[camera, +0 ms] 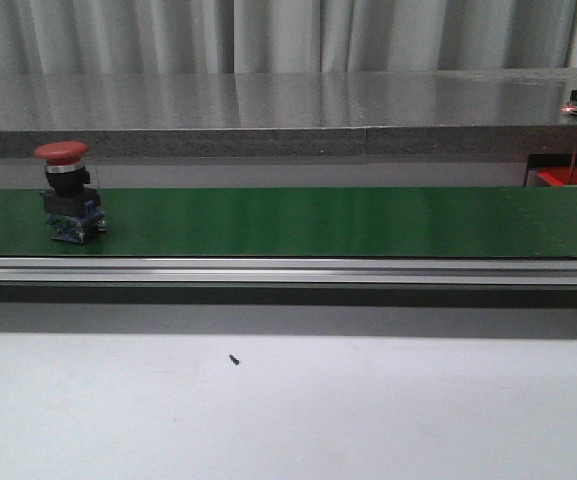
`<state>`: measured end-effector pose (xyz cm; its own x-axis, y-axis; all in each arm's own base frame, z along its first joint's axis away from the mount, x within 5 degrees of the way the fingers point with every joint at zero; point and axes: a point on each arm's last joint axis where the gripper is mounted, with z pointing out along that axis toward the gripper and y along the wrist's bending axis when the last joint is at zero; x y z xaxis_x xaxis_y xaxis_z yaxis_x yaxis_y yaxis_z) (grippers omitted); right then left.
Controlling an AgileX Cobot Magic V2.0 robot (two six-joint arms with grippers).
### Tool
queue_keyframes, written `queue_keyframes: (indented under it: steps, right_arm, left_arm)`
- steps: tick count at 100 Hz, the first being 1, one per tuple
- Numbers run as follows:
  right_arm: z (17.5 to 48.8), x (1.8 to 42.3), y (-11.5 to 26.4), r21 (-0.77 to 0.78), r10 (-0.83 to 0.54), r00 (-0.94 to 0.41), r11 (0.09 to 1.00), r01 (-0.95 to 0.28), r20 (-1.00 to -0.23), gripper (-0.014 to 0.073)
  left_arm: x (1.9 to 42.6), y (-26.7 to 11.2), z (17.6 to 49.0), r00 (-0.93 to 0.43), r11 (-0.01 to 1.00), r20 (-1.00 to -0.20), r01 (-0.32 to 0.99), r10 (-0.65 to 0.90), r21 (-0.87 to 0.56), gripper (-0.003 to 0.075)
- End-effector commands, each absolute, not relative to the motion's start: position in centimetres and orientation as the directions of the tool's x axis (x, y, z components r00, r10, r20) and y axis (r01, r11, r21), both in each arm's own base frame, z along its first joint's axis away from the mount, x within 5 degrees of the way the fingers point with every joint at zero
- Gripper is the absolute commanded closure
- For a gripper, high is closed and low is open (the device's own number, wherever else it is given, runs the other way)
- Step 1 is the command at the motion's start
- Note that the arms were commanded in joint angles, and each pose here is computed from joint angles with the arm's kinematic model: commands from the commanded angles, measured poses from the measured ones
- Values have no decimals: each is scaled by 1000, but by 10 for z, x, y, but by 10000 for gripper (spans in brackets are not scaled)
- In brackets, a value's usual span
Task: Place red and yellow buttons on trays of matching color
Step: 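Place the yellow button on the conveyor belt and release it, then lower the right gripper onto the red button arriving on the belt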
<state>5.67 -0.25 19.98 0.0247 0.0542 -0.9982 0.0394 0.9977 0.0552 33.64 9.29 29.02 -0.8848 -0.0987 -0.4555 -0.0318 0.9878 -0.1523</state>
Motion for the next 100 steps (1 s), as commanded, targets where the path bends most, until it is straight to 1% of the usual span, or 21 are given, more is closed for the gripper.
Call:
queue_keyframes:
  steps: [1,10,13,15,27,29,34,36,44,57,79,100]
  right_arm:
    - [214,54,-2,48,44,138,999,25,-989,717]
    - [214,54,-2,48,44,138,999,25,-989,717]
    - [214,54,-2,48,44,138,999,25,-989,717]
    - [214,54,-2,48,44,138,999,25,-989,717]
    - [214,54,-2,48,44,138,999,25,-989,717]
    - [214,54,-2,48,44,138,999,25,-989,717]
    - [214,54,-2,48,44,138,999,25,-989,717]
    - [214,54,-2,48,44,138,999,25,-989,717]
    - [214,54,-2,48,44,138,999,25,-989,717]
    - [214,54,-2,48,44,138,999,25,-989,717]
    - [214,54,-2,48,44,138,999,25,-989,717]
    - [214,54,-2,48,44,139,999,25,-989,717]
  left_arm:
    - [326,84,332,-812,989,-577,-6,-89,-144,115]
    - [315,80,345,-793,992,-605,7,-73,-129,231]
    - [309,78,349,-784,991,-617,7,-77,-133,294]
    - [306,76,353,-774,991,-628,8,-79,-134,322]
    - [285,64,361,-733,987,-675,36,-80,-157,586]
    - [281,62,362,-726,987,-683,41,-76,-154,613]
    - [272,59,363,-715,988,-696,44,-71,-145,717]
    - [268,58,364,-711,989,-699,45,-69,-143,740]
    - [253,53,364,-705,990,-707,50,-61,-135,740]
    - [231,46,369,-667,992,-743,45,-57,-116,740]
    - [200,35,369,-628,992,-776,44,-62,-115,740]
    - [175,24,371,-540,994,-839,39,-68,-106,740]
